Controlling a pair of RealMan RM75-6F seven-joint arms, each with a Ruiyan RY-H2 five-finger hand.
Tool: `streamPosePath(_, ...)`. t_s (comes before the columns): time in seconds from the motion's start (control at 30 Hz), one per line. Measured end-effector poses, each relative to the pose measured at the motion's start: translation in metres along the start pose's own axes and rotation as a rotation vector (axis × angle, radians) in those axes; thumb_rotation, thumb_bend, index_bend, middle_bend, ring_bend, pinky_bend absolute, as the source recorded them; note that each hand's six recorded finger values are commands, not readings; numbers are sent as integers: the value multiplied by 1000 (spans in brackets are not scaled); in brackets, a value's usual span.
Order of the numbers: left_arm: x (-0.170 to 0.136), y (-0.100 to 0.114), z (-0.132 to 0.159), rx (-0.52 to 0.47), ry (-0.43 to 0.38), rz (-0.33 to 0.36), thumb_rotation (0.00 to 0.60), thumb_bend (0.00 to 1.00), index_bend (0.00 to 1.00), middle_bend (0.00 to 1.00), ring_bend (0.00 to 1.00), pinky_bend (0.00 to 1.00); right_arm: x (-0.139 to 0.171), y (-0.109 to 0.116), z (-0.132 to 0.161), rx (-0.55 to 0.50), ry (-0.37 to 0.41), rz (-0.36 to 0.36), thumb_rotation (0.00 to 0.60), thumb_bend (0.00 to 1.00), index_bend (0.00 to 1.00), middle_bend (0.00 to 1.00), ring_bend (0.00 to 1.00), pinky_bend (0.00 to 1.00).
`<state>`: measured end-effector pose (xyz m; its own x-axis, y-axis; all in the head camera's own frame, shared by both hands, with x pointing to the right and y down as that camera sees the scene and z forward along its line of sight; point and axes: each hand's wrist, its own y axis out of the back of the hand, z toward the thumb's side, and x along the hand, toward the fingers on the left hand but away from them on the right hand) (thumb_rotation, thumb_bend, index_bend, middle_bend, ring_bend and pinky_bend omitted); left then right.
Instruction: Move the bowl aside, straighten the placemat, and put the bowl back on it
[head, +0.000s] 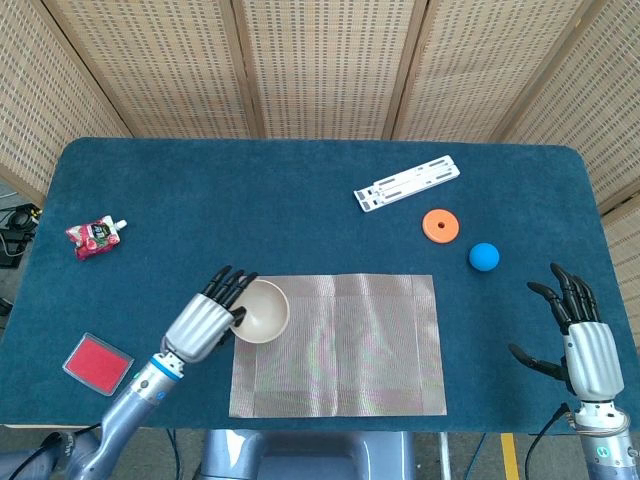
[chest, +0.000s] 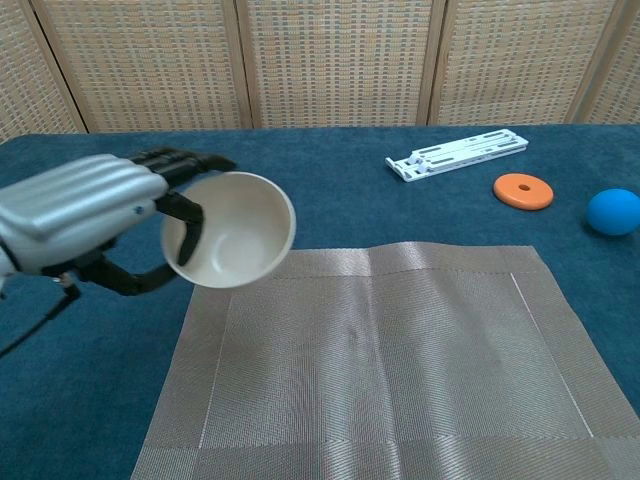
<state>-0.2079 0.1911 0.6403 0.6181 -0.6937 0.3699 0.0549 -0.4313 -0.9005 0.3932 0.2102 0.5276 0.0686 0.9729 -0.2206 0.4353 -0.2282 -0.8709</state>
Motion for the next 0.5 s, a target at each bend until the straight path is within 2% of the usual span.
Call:
streamPosePath(0.23,37,-14,77,-43,-104,-44,600,532,667,0,0,0,-2,4,-5,-9,-15,-3,600,239,224,0,0,0)
streamPosePath(0.33,46,-18,98,-40,-131,-61,600,532,664,0,0,0,-3,5,-7,-13,-23,-5,600,239,224,0,0,0)
streamPosePath(0.5,56,-32,116,-33,-136,-101,600,531,653,0,0,0,-5,9,-10,-23,-34,-10,600,239,224,0,0,0)
